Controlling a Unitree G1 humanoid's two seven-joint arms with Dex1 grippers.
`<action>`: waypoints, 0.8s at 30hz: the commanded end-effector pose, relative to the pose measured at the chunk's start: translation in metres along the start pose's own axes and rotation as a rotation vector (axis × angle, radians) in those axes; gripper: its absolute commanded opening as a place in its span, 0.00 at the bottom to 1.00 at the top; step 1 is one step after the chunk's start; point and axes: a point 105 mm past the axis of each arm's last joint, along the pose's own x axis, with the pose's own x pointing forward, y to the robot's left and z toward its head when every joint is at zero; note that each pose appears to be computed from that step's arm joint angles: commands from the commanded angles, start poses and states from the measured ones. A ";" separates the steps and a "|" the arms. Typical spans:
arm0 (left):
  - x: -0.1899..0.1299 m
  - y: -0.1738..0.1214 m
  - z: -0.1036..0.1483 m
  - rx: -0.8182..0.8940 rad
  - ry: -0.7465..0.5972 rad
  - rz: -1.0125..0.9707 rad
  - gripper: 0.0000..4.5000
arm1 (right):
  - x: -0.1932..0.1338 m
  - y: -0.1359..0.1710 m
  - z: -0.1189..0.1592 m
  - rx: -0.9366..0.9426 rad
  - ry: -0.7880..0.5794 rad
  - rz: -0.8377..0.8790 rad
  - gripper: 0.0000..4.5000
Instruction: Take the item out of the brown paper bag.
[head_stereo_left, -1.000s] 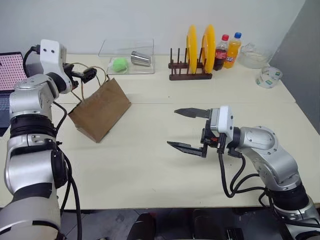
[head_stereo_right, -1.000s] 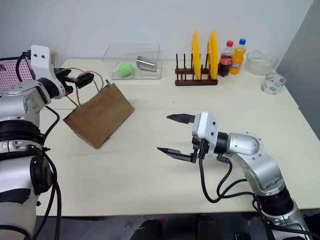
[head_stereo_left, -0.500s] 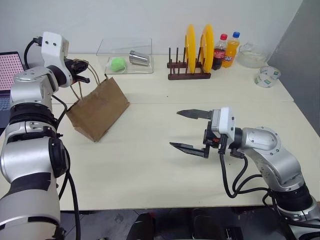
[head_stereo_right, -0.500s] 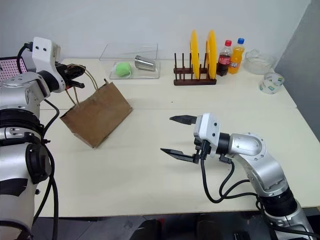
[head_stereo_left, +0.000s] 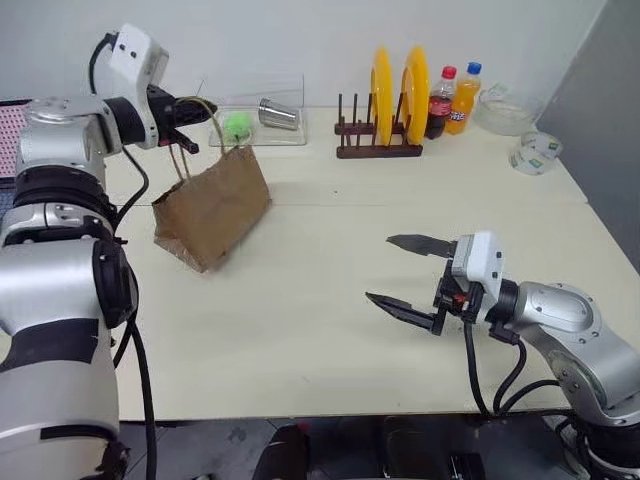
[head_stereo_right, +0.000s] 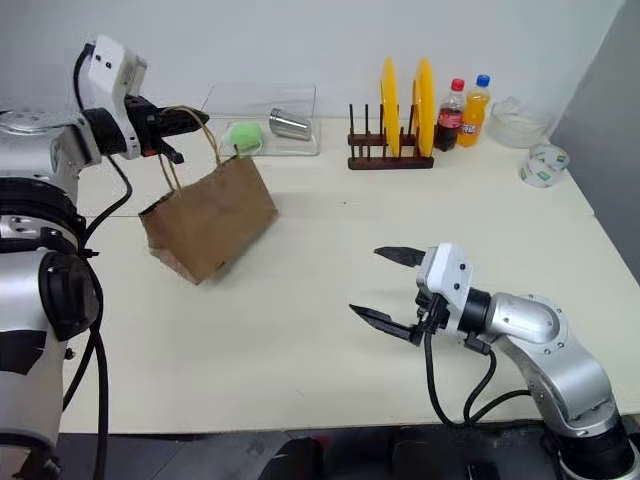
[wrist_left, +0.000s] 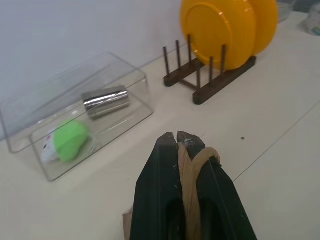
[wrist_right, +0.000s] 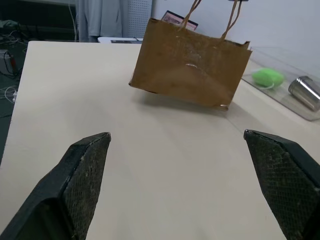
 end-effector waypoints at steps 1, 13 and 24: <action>0.006 -0.012 0.039 0.097 -0.088 -0.074 0.01 | -0.008 0.001 0.010 -0.023 -0.012 -0.058 1.00; 0.063 -0.093 0.070 0.165 -0.179 -0.393 0.01 | -0.028 0.009 0.005 0.038 0.051 -0.302 1.00; 0.096 -0.158 0.074 0.248 -0.175 -0.595 0.01 | -0.042 0.020 0.000 0.074 0.093 -0.430 1.00</action>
